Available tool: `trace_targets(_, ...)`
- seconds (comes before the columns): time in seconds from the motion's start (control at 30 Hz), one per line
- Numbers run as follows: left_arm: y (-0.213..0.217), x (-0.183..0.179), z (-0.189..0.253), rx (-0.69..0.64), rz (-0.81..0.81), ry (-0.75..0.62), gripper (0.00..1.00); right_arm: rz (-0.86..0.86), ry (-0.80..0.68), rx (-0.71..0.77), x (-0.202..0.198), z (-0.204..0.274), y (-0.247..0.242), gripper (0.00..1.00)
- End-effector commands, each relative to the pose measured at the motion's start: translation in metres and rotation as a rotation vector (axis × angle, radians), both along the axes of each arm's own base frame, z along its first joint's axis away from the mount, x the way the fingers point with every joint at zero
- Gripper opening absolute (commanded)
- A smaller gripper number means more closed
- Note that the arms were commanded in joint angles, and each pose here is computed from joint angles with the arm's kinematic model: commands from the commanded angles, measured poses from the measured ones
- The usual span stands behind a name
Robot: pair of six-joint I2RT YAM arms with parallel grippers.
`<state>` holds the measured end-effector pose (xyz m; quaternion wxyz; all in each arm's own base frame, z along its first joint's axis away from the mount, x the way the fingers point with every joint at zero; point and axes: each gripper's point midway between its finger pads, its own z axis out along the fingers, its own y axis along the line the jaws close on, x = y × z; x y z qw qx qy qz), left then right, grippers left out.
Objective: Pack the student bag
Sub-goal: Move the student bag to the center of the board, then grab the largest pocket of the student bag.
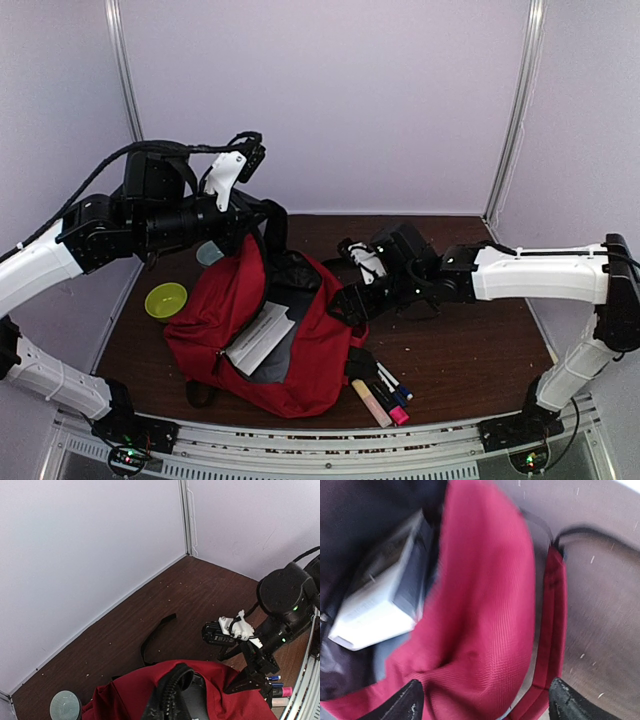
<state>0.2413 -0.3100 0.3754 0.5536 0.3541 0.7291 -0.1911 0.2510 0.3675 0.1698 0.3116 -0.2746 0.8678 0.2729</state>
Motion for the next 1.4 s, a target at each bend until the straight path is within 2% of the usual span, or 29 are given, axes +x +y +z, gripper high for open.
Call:
trace_targets(0.0, -0.001, 0.004, 0.048, -0.144, 0.017, -0.09, 0.0, 0.038, 0.095, -0.01, -0.012, -0.012, 0.006, 0.83)
trace_targets(0.07, 0.001, 0.003, 0.047, -0.143, 0.021, -0.09, 0.0, 0.071, 0.115, 0.005, -0.018, -0.01, 0.009, 0.75)
trace_targets(0.1, 0.001, 0.003, 0.047, -0.142, 0.021, -0.09, 0.0, 0.087, 0.119, 0.016, -0.02, -0.007, 0.01, 0.63)
trace_targets(0.2, -0.003, 0.002, 0.046, -0.137, -0.001, -0.087, 0.0, 0.112, 0.146, 0.079, -0.019, 0.009, 0.012, 0.17)
trace_targets(0.23, -0.008, -0.001, 0.045, -0.13, -0.031, -0.082, 0.0, 0.107, 0.163, 0.115, -0.015, 0.018, 0.01, 0.06)
trace_targets(0.27, -0.013, -0.004, 0.044, -0.125, -0.062, -0.072, 0.0, 0.11, 0.177, 0.155, -0.012, 0.027, 0.009, 0.0)
trace_targets(0.33, -0.024, -0.011, 0.042, -0.115, -0.131, -0.047, 0.04, 0.101, 0.185, 0.239, -0.001, 0.046, 0.005, 0.0)
trace_targets(0.47, -0.047, -0.037, 0.039, -0.11, -0.324, 0.011, 0.72, 0.015, 0.173, 0.311, 0.045, 0.066, -0.022, 0.0)
trace_targets(0.5, -0.048, -0.044, 0.033, -0.095, -0.362, 0.034, 0.87, -0.028, 0.17, 0.342, 0.073, 0.074, -0.039, 0.0)
trace_targets(0.53, -0.044, -0.045, 0.029, -0.079, -0.354, 0.036, 0.9, -0.036, 0.181, 0.355, 0.083, 0.076, -0.044, 0.0)
trace_targets(0.63, -0.02, -0.035, 0.005, 0.011, -0.237, 0.046, 0.91, -0.095, 0.191, 0.361, 0.118, 0.072, -0.06, 0.0)
trace_targets(0.8, 0.028, -0.022, -0.053, 0.23, -0.052, 0.071, 0.92, -0.243, 0.164, 0.273, 0.184, 0.064, -0.09, 0.17)
trace_targets(0.83, 0.034, -0.022, -0.065, 0.27, -0.036, 0.087, 0.91, -0.269, 0.163, 0.231, 0.193, 0.063, -0.097, 0.22)
trace_targets(0.93, 0.041, -0.028, -0.096, 0.342, -0.045, 0.139, 0.91, -0.341, 0.123, 0.101, 0.204, 0.064, -0.12, 0.46)
trace_targets(0.97, 0.041, -0.031, -0.107, 0.365, -0.059, 0.154, 0.91, -0.379, 0.099, 0.07, 0.205, 0.065, -0.129, 0.51)
trace_targets(1.07, 0.032, -0.039, -0.142, 0.462, -0.124, 0.186, 0.92, -0.473, 0.009, 0.039, 0.198, 0.084, -0.156, 0.56)
trace_targets(1.2, 0.008, -0.048, -0.179, 0.615, -0.246, 0.191, 0.92, -0.557, -0.092, 0.04, 0.169, 0.107, -0.183, 0.56)
trace_targets(1.3, 0.007, -0.041, -0.201, 0.712, -0.248, 0.197, 0.93, -0.523, -0.158, 0.07, 0.132, 0.116, -0.177, 0.55)
trace_targets(1.37, 0.008, -0.036, -0.214, 0.756, -0.235, 0.199, 0.93, -0.469, -0.154, 0.059, 0.104, 0.104, -0.165, 0.55)
